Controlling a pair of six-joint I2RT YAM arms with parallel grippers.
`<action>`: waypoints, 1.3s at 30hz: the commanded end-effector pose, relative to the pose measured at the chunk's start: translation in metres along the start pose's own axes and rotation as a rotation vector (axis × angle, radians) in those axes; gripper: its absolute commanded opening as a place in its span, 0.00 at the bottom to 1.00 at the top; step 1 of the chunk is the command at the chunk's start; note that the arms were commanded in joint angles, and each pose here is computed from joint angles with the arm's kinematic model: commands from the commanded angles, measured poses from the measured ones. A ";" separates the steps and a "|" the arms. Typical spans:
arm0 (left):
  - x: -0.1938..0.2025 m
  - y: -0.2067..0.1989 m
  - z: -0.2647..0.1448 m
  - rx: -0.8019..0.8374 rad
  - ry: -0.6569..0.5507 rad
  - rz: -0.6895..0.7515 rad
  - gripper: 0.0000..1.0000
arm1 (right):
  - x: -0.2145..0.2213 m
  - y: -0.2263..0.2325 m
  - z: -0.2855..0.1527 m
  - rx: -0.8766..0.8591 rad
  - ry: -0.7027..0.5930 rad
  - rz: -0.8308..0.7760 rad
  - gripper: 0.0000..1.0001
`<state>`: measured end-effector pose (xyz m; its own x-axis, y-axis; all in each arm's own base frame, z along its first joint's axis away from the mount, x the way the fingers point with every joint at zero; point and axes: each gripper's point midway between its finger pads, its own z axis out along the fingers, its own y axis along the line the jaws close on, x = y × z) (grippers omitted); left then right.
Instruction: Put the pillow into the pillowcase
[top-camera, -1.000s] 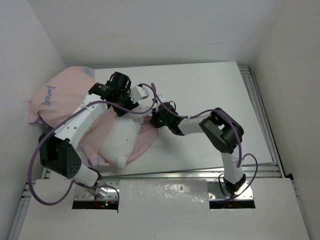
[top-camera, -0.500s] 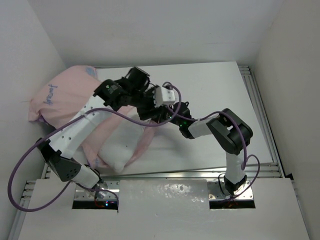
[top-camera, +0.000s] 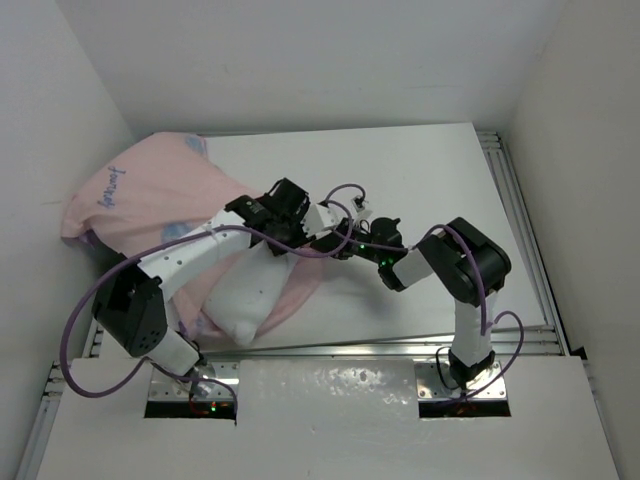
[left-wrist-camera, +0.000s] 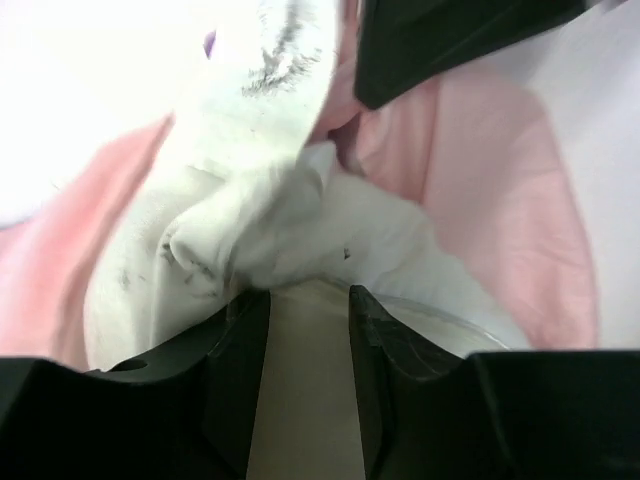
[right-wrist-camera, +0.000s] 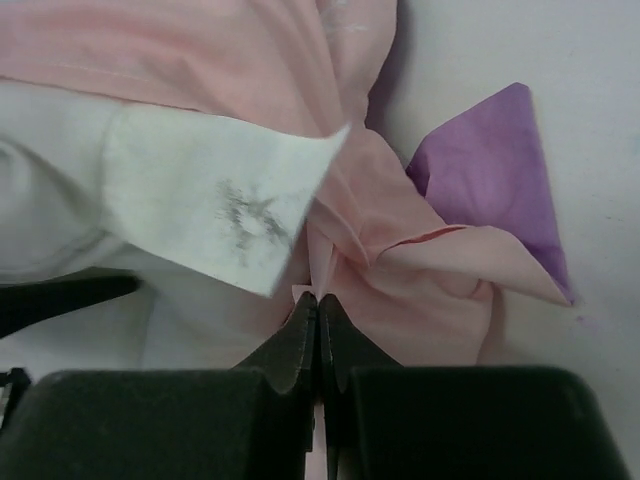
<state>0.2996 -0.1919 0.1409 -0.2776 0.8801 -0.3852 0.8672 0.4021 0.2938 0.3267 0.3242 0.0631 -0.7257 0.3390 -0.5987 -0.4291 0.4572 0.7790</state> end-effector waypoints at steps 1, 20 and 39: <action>0.051 0.028 0.016 -0.169 0.141 -0.030 0.36 | -0.024 0.056 -0.016 -0.263 -0.085 -0.088 0.00; 0.098 0.011 0.064 -0.007 0.207 -0.157 0.43 | -0.009 0.031 -0.026 -0.083 0.026 -0.200 0.11; -0.020 0.006 -0.120 0.185 -0.278 -0.009 1.00 | -0.141 0.074 0.034 -0.175 0.128 -0.464 0.82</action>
<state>0.2852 -0.1796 0.2180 -0.2651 0.7802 -0.5665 0.9053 0.4036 0.1322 0.4139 0.3161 0.1629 -0.5316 0.0726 -0.8439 -0.7073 0.5101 0.4894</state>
